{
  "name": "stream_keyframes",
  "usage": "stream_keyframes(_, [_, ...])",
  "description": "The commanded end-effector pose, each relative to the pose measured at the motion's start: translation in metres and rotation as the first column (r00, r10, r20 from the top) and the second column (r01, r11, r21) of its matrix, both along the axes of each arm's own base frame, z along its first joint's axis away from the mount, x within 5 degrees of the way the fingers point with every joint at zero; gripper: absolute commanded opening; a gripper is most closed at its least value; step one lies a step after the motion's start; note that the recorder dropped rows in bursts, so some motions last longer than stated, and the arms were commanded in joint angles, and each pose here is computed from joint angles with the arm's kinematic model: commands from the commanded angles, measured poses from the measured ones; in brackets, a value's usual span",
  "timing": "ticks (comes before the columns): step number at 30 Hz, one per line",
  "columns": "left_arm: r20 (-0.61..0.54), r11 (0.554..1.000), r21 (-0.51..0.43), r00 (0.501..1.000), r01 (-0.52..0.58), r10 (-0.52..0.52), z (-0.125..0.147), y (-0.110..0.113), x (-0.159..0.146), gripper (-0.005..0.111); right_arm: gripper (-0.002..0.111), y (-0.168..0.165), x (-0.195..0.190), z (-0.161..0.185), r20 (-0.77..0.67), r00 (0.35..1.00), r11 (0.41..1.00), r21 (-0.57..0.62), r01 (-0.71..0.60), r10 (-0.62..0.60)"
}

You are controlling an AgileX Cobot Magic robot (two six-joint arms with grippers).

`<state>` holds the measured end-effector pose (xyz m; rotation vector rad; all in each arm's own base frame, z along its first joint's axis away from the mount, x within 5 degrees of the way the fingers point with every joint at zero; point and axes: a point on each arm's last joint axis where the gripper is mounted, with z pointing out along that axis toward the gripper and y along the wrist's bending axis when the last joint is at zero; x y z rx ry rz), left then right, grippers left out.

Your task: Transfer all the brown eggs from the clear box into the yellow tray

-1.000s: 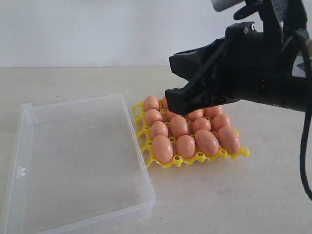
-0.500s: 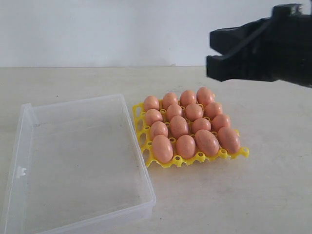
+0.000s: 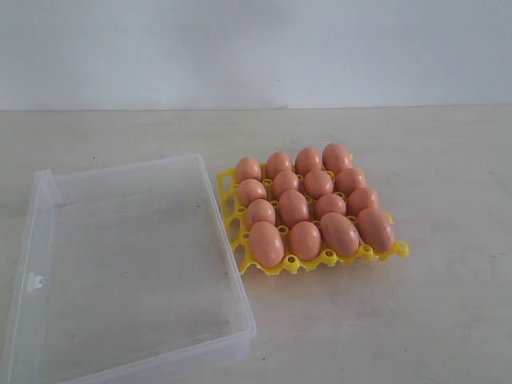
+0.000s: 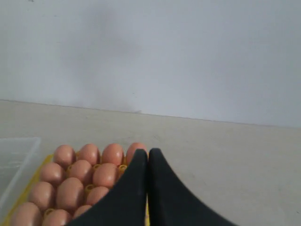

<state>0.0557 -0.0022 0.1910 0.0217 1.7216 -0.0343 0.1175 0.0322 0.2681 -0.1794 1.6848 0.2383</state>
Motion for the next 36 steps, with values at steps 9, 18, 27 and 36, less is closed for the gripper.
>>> stream_keyframes(9, [0.005,1.000,-0.005,1.000,0.005,-0.005,0.001,0.000,0.000,-0.004,0.000,-0.025,-0.043,-0.052,0.067,0.984,0.986,0.006,0.167,-0.167])
stream_keyframes(18, [0.005,1.000,-0.005,1.000,0.005,-0.005,0.001,0.000,0.000,-0.004,0.000,-0.026,-0.055,-0.062,0.103,0.980,0.985,0.016,0.172,-0.173])
stream_keyframes(27, [0.005,1.000,-0.005,1.000,0.005,-0.005,0.001,0.000,0.000,-0.004,0.000,-0.026,-0.061,-0.067,0.075,0.984,0.987,0.008,0.160,-0.160])
stream_keyframes(36, [0.005,1.000,-0.005,1.000,0.005,-0.005,0.001,0.000,0.000,-0.004,0.000,-0.026,-0.062,-0.068,0.060,0.986,0.988,0.004,0.156,-0.156])
